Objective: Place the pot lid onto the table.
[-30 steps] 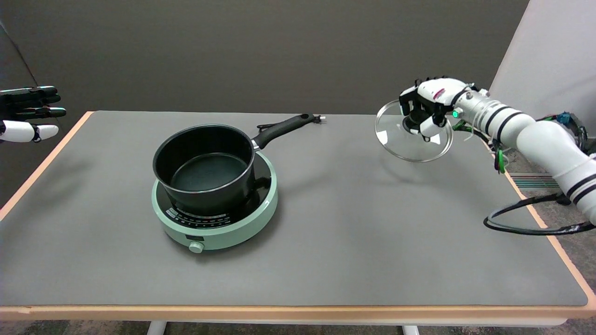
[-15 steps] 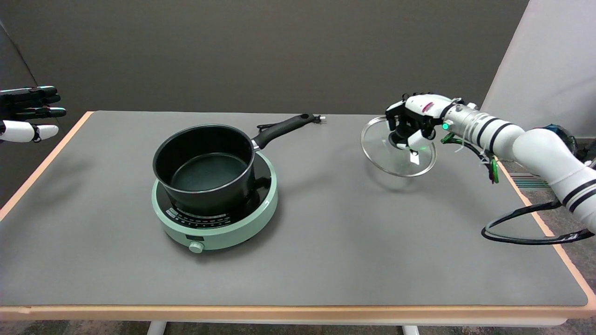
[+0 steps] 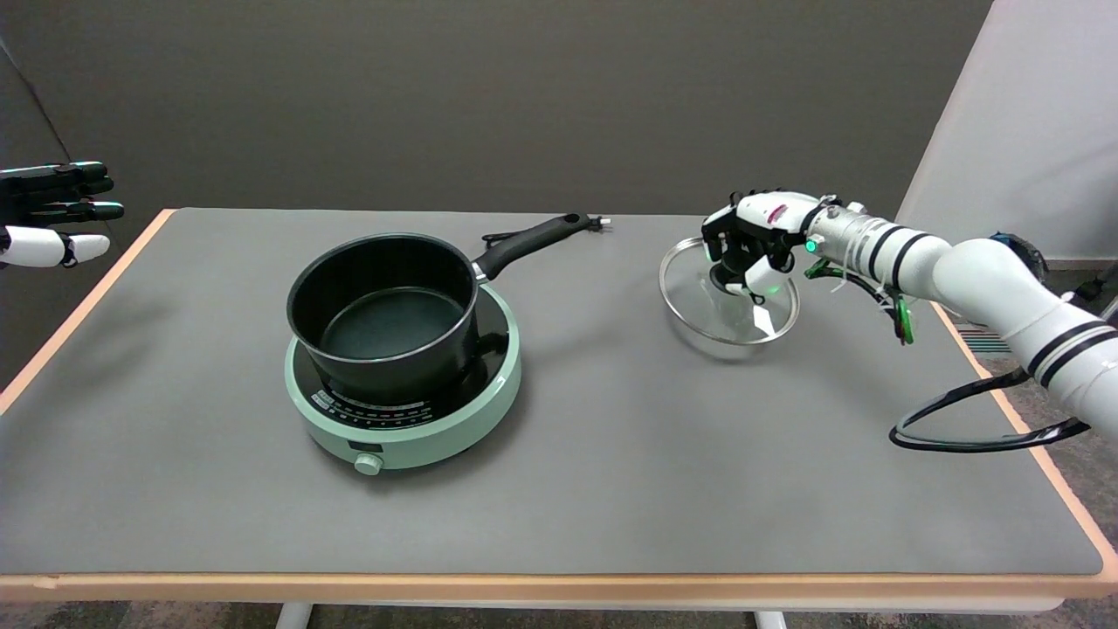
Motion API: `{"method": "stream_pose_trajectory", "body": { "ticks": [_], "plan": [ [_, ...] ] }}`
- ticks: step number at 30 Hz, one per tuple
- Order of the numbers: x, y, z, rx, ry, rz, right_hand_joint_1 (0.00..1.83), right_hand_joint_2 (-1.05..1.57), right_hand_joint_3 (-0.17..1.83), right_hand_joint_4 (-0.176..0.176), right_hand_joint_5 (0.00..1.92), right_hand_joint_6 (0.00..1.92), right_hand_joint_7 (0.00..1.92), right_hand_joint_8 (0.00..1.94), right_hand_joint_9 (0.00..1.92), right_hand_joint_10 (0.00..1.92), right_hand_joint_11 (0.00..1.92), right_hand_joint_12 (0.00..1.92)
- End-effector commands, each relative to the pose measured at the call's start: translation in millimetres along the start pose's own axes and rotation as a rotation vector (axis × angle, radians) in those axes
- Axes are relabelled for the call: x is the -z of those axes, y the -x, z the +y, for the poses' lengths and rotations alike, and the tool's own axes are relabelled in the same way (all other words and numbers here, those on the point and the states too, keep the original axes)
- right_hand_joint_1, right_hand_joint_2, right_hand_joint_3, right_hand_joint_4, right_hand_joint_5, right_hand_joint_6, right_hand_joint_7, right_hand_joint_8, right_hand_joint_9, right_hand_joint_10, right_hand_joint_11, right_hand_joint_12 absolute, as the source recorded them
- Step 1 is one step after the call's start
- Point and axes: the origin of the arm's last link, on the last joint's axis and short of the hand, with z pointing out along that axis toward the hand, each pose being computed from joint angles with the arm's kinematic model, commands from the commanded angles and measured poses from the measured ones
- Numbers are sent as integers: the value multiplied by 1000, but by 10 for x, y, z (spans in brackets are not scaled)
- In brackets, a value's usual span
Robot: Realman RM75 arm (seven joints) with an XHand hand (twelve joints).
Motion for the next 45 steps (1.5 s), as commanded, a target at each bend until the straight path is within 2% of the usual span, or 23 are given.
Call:
{"method": "stream_pose_trajectory", "body": {
  "ticks": [1,31,32,33,45],
  "plan": [
    [-151,248,129,25,61,-77,1367,773,794,176,607,1467,902,1386,826,1557,728,1599],
    [-159,247,117,25,59,-75,1365,774,800,176,606,1474,898,1396,820,1566,721,1607],
    [-200,152,-414,124,-108,-84,1365,774,800,176,607,1474,898,1396,819,1565,721,1607],
    [-155,262,136,22,65,-78,1365,774,800,176,607,1474,898,1396,819,1565,721,1606],
    [-155,277,140,20,67,-81,1365,774,800,176,609,1471,899,1395,819,1559,719,1601]
  ]
}}
